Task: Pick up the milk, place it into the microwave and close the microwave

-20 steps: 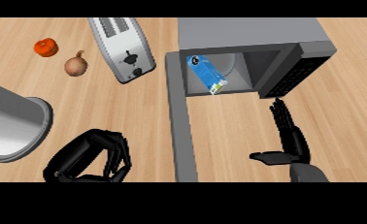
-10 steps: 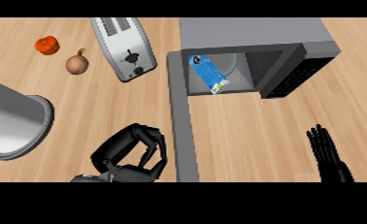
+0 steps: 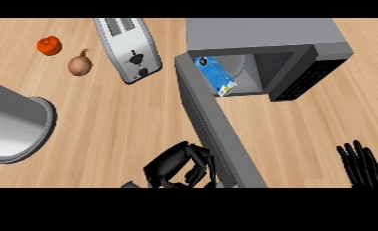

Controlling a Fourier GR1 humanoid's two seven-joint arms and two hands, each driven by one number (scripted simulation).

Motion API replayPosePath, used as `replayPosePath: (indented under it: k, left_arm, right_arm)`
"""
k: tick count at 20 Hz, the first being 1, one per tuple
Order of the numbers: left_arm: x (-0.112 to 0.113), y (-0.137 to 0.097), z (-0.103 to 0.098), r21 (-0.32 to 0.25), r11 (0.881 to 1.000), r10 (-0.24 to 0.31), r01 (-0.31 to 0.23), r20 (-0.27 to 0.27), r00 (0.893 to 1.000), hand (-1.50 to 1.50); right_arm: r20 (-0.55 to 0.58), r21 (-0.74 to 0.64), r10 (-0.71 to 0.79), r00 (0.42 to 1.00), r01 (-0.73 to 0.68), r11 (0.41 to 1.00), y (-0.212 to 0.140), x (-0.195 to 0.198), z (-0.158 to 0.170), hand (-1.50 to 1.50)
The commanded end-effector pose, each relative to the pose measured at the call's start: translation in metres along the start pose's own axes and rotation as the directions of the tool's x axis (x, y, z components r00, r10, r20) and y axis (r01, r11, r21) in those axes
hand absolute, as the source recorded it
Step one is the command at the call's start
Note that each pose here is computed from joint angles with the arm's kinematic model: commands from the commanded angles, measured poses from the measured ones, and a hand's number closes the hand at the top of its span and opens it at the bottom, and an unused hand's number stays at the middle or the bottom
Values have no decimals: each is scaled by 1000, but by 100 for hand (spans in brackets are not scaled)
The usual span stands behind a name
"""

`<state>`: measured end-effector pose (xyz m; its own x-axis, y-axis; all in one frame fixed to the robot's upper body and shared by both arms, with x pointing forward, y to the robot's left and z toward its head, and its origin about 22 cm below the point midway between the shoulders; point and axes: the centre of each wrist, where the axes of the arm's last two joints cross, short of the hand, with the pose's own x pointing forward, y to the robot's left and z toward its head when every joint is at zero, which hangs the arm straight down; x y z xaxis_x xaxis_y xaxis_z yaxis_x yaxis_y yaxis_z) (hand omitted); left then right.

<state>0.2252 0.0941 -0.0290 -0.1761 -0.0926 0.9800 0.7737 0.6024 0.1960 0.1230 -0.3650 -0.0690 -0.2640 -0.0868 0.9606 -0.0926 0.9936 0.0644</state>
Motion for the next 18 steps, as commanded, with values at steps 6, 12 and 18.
replayPosePath:
  k: [6, 12, 18]
  left_arm:
    - [7, -68, -37, -24, 999, -24, 23, -35, 999, 150]
    - [14, -61, -59, 107, 991, -85, 84, 12, 996, 150]
    - [30, -46, -81, 212, 972, -107, 103, 10, 994, 150]
  right_arm:
    - [85, 194, -130, 988, 112, 975, 17, 56, -23, -150]
    - [98, 278, -135, 986, 104, 955, 27, 89, -33, -150]
    - [77, 350, -154, 985, 117, 929, 48, 103, -45, -150]
